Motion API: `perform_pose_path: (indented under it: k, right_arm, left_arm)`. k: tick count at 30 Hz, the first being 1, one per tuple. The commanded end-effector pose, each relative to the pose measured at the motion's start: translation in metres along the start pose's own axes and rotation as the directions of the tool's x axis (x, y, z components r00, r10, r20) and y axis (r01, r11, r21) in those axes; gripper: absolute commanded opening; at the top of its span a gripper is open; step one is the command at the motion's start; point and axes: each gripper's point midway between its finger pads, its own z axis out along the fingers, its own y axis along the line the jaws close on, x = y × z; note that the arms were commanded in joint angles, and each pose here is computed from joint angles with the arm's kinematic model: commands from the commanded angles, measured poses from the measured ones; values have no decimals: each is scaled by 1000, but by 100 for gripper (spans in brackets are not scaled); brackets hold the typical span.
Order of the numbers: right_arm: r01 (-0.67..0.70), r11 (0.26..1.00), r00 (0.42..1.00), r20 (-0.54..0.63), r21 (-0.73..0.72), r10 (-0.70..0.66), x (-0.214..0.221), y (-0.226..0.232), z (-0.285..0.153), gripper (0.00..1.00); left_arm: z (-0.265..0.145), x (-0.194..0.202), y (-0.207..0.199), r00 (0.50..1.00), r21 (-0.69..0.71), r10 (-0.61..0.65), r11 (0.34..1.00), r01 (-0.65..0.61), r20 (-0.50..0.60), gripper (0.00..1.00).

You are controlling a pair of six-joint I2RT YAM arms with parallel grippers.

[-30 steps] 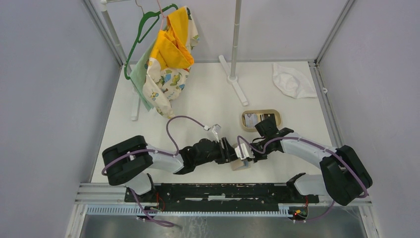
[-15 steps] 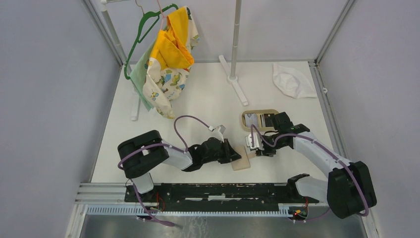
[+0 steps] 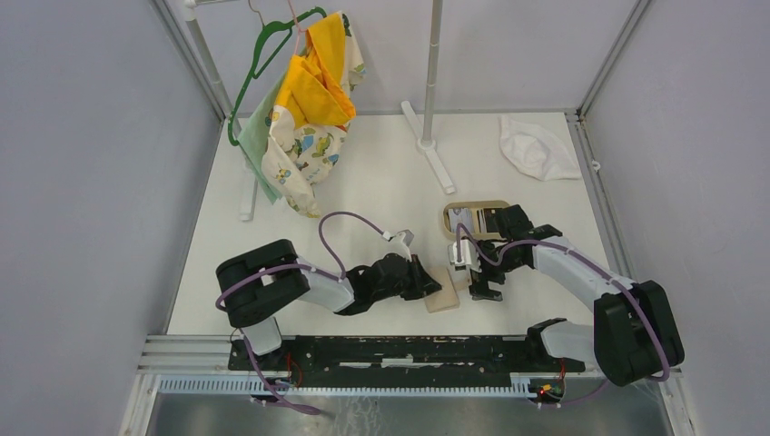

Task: Put the credit cards into the card holder
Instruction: Close the card holder at the center of the board.

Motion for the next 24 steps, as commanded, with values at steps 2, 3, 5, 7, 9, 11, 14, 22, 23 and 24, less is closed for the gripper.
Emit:
perform_pose_path:
  k: [2,3,5,7,9,11,14,22,23,24]
  right_arm:
    - [0,1000,1000,-1,17,0,2,-5,3,98]
    - [13,1000,1000,-3,15,-13,3,-5,4,98]
    - [29,1000,1000,-3,13,-29,4,-5,4,98]
    - [24,1000,1000,-1,18,-24,3,-7,4,98]
    - [-5,1000,1000,0,16,5,0,-9,3,97]
    - [-50,999,999,4,7,50,-4,-10,1,92]
    - [-132,991,991,25,-10,132,-13,-14,-5,82]
    - [-205,970,968,172,127,183,-34,-22,-28,98]
    - [-194,974,966,194,115,170,-36,-18,-27,98]
    - [-193,977,962,212,95,169,-38,-13,-25,98]
  left_arm:
    - [3,-5,6,997,-40,75,996,-74,22,15]
    - [3,-5,6,997,-40,75,996,-74,23,15]
    - [4,-5,6,997,-42,77,996,-76,20,15]
    - [4,-4,6,997,-44,77,996,-77,19,15]
    - [4,-3,7,997,-46,78,996,-78,17,15]
    - [3,-4,8,997,-49,79,996,-78,20,15]
    - [3,-5,8,997,-49,78,996,-77,23,15]
    - [0,-7,6,996,-51,88,995,-86,35,15]
    - [0,-7,6,995,-51,89,995,-87,35,15]
    - [1,-7,6,995,-51,89,995,-87,37,15]
